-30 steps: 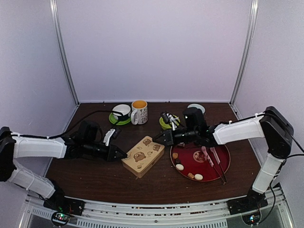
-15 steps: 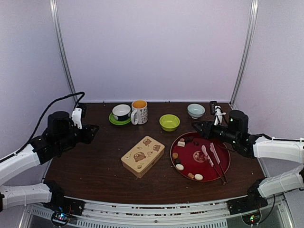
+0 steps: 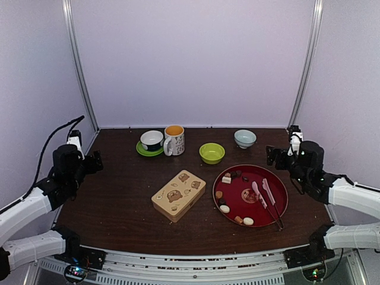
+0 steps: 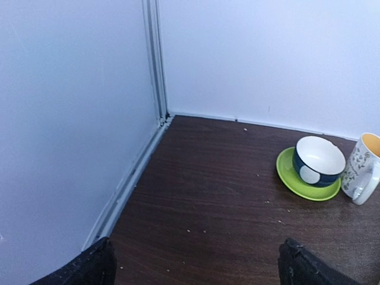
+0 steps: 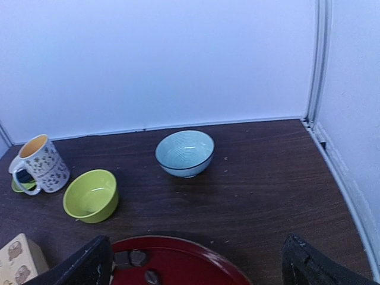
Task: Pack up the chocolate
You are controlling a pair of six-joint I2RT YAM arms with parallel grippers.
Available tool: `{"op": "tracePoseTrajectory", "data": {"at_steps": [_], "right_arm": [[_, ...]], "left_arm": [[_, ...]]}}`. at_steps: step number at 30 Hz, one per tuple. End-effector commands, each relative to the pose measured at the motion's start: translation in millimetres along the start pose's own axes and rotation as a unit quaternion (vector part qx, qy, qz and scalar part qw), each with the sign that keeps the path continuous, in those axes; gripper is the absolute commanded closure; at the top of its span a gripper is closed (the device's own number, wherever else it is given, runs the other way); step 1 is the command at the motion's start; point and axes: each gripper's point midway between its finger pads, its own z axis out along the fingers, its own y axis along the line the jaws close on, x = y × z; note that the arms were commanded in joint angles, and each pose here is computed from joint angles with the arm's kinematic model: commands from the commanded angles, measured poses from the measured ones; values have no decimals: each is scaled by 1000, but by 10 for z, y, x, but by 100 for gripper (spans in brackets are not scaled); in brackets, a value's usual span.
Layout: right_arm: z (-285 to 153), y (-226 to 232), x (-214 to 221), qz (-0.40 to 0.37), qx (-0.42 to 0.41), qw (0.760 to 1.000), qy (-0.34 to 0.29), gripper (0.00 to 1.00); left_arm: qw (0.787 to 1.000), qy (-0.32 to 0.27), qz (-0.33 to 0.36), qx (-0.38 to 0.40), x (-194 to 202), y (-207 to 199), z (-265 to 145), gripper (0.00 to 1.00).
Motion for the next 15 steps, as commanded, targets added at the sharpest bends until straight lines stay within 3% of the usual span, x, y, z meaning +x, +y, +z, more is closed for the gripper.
{"op": "tracePoseTrajectory", "data": {"at_steps": [1, 8, 15], "right_arm": [[-37, -344, -178, -70, 103, 992, -27, 0], [-159, -418, -329, -112, 112, 980, -120, 0], [-157, -589, -243, -142, 148, 968, -141, 1]], "left_arm": [[993, -102, 21, -53, -309, 218, -91, 2], [983, -124, 73, -110, -322, 362, -73, 3], [975, -116, 130, -137, -307, 317, 138, 2]]}}
